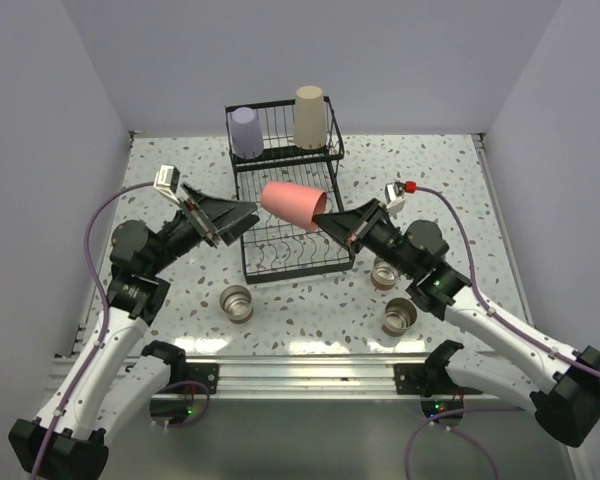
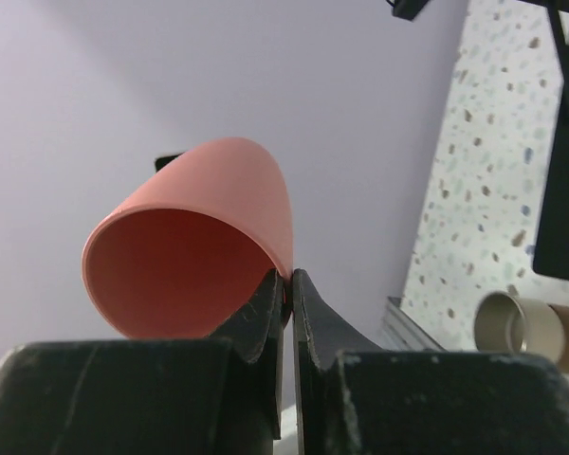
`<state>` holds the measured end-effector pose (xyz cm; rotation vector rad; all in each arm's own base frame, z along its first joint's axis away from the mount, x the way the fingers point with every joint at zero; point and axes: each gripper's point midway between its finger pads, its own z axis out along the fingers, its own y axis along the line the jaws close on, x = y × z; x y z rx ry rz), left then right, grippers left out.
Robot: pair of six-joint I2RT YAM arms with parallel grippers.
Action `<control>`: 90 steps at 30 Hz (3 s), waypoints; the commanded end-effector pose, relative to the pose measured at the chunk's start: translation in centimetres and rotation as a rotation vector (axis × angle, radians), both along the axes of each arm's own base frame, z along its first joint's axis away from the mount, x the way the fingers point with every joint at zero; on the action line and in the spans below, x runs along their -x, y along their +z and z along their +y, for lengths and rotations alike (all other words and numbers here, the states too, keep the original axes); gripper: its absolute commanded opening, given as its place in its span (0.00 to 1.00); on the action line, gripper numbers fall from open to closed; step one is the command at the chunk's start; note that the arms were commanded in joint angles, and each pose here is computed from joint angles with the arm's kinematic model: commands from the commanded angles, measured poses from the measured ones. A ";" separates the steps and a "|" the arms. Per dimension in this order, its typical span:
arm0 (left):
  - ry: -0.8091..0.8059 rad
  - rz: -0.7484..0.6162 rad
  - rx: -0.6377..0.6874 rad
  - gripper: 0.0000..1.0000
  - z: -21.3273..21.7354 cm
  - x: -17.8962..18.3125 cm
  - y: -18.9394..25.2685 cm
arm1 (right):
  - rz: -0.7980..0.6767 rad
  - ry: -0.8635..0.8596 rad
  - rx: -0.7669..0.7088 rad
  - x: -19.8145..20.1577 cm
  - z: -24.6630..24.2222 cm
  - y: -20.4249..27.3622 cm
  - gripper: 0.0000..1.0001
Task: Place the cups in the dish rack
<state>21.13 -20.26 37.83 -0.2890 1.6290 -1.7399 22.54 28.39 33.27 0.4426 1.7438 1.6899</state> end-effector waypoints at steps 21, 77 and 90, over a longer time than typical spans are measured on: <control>0.176 -0.223 0.018 1.00 0.8 -1.7 6.6 | -0.233 0.205 -0.294 1.8 0.9 10.6 0.00; 0.305 -0.356 -0.068 0.95 -0.3 -3.8 9.8 | -0.073 0.230 -0.363 -3.7 5.8 7.8 0.00; 0.306 -0.351 -0.072 0.80 -0.2 -3.5 9.7 | -0.039 0.212 -0.422 -4.5 5.7 7.5 0.00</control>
